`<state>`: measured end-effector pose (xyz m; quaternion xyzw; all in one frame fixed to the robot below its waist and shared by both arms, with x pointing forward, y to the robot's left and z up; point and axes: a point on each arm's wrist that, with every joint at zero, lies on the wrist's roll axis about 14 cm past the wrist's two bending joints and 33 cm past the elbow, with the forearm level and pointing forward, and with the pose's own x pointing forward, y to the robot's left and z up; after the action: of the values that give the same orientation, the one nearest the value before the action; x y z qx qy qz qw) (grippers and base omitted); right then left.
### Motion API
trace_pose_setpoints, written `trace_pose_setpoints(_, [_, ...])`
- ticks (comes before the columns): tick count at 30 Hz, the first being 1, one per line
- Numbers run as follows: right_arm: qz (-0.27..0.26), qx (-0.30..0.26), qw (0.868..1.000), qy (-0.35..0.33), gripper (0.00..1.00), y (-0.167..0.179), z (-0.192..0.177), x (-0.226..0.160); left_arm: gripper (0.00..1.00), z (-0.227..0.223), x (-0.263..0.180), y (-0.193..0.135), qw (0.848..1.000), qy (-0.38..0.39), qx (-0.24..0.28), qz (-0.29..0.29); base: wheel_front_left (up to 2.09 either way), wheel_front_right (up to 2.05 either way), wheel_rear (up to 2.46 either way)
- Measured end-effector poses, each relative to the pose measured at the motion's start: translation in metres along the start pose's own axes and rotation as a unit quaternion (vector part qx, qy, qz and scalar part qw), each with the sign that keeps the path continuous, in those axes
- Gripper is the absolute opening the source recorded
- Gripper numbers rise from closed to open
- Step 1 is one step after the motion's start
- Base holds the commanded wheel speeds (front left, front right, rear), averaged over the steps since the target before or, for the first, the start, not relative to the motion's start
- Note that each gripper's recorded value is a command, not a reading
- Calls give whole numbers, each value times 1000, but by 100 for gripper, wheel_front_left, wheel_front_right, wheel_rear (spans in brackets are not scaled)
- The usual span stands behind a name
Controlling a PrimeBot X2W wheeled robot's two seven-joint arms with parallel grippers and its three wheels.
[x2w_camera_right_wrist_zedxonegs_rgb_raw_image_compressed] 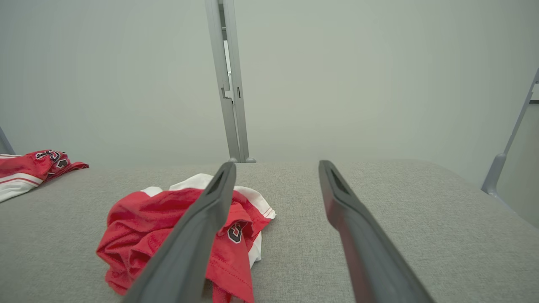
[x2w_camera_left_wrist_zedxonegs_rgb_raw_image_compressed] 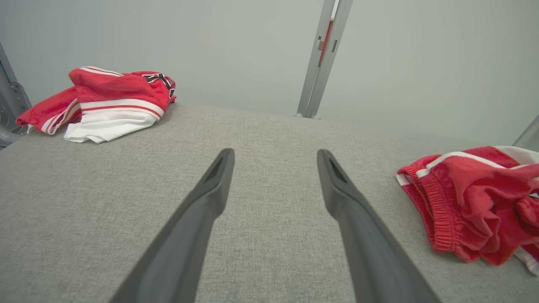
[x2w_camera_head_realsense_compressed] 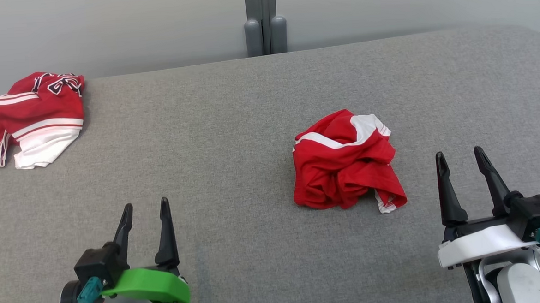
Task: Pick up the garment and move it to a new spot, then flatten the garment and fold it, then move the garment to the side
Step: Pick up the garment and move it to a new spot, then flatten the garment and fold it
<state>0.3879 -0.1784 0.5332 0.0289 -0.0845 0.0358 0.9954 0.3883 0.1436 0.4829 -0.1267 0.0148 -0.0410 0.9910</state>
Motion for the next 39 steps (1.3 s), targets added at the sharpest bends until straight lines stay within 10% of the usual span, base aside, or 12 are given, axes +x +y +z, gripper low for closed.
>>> trace_pose_setpoints(39, [10,26,999,46,100,11,-29,-11,100,-15,-23,16,1000,9,13,21,0,0,0])
